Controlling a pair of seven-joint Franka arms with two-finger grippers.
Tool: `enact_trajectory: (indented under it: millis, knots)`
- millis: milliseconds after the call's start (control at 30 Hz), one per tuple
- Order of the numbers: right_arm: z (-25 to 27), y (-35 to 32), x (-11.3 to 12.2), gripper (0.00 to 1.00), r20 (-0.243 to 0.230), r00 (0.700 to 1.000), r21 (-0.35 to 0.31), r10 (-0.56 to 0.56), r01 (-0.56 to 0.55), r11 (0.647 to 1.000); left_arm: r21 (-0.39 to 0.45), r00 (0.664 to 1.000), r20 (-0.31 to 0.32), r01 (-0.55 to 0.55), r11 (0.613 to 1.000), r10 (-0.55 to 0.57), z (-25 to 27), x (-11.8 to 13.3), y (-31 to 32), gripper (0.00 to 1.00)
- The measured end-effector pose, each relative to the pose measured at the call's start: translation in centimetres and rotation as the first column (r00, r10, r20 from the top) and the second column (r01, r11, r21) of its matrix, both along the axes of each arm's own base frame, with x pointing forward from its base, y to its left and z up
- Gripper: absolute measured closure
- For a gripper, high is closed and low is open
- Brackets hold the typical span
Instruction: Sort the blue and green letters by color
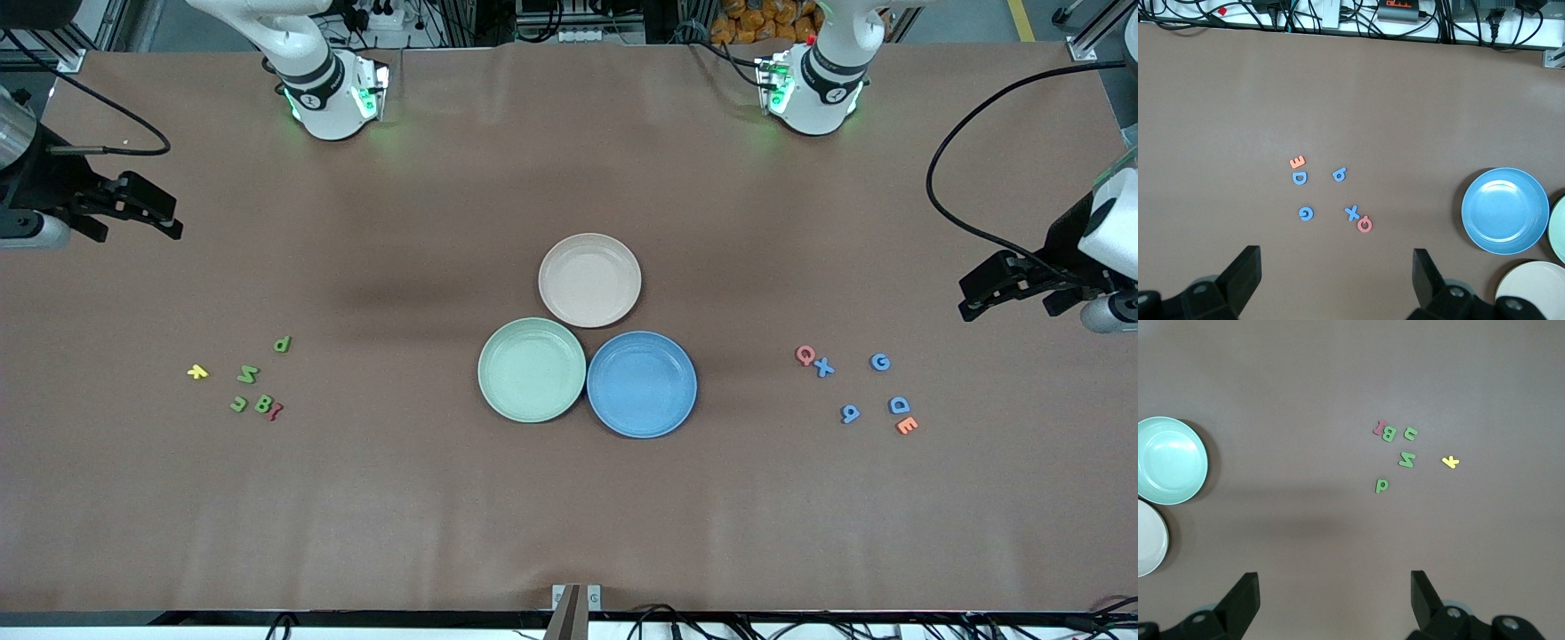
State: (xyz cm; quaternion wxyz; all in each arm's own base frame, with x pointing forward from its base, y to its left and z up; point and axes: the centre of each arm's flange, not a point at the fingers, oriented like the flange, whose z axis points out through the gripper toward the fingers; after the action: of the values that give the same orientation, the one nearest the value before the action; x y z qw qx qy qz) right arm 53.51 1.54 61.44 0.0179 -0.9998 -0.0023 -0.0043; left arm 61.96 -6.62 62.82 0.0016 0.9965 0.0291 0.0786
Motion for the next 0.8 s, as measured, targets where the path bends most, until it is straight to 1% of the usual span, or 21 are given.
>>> enact_trajectory:
  millis: [267,433,567,800]
  knots:
    - [-0.6,-0.2,0.0,0.00,-0.013,1.000,0.000,-0.002,0.002,1.000,0.001,1.000,-0.004,-0.009,1.000,0.009,-0.2,0.1,0.5,0.00]
    - [-1.9,-0.5,0.2,0.00,-0.012,1.000,0.000,-0.005,0.005,1.000,0.003,1.000,-0.016,-0.019,1.000,0.019,-0.9,0.4,1.1,0.00]
    - [-3.0,-0.6,0.5,0.00,-0.001,1.000,0.000,-0.008,0.008,1.000,0.004,0.999,-0.030,-0.027,1.000,0.028,-1.7,0.7,1.6,0.00]
    - [-6.0,-1.0,1.2,0.00,0.041,0.999,0.000,-0.018,0.018,1.000,0.005,0.996,-0.063,-0.055,0.998,0.055,-3.8,1.5,3.4,0.00]
